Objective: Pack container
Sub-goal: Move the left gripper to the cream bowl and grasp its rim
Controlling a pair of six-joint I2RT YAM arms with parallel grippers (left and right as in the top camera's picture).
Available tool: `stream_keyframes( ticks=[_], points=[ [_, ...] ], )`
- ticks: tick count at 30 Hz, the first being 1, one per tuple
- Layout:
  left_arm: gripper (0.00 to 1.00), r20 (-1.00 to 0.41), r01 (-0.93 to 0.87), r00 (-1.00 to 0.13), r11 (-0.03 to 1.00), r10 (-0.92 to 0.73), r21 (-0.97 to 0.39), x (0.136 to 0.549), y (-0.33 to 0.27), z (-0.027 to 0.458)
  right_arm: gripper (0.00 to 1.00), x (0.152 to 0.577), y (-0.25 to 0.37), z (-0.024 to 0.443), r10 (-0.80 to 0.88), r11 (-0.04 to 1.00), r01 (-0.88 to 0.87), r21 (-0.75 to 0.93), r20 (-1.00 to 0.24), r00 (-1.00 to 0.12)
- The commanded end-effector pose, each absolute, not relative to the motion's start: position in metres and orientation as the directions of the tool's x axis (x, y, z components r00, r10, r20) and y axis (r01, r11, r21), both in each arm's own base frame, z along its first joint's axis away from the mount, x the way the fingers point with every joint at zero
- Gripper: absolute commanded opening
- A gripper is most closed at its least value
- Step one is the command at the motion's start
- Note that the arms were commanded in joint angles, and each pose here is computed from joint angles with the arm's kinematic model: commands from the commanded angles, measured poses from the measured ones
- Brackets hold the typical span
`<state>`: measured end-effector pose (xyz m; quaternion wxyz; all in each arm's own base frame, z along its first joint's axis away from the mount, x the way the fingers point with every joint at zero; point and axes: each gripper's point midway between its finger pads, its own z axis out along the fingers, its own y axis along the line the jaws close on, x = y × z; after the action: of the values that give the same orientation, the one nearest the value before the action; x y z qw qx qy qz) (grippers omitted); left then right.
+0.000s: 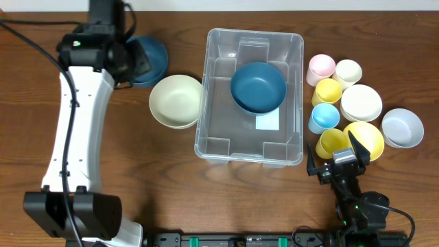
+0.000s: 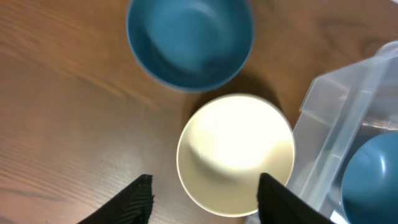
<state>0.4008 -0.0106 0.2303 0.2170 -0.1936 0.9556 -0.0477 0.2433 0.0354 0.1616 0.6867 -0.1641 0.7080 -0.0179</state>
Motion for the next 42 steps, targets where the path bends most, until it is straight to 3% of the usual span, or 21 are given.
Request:
stream_keyframes(
  ticks=[1, 10, 16, 31, 35, 42],
  points=[
    [0.59, -0.258, -0.312, -0.891, 0.917, -0.373, -0.249, 0.388, -0.019, 0.190, 0.99, 0.243, 0.035, 0.161, -0.240, 0.949, -0.210, -0.233, -0.971, -0.006],
    [0.70, -0.152, -0.346, -0.910, 0.908, -0.386, -0.234, 0.364, -0.017, 0.094, 0.99, 0.243, 0.035, 0.161, -0.240, 0.949, -0.210, -0.233, -0.971, -0.006],
    [0.72, -0.155, -0.340, -0.910, 0.905, -0.385, -0.256, 0.356, -0.021, 0.056, 0.99, 0.243, 0.035, 0.161, -0.240, 0.949, -0.210, -0.233, -0.971, -0.006],
    [0.71, -0.195, -0.332, -0.900, 0.904, -0.389, -0.270, 0.363, -0.021, 0.043, 0.99, 0.243, 0.035, 0.161, -0.240, 0.949, -0.210, -0.233, -0.971, -0.006],
    [0.62, -0.198, -0.334, -0.898, 0.903, -0.392, -0.272, 0.365, -0.021, 0.042, 0.99, 0.243, 0.035, 0.161, -0.240, 0.949, -0.210, -0.233, -0.971, -0.006],
    [0.60, -0.198, -0.334, -0.898, 0.903, -0.392, -0.272, 0.365, -0.021, 0.041, 0.99, 0.243, 0.035, 0.161, -0.240, 0.949, -0.210, -0.233, -0.971, -0.006]
  ],
)
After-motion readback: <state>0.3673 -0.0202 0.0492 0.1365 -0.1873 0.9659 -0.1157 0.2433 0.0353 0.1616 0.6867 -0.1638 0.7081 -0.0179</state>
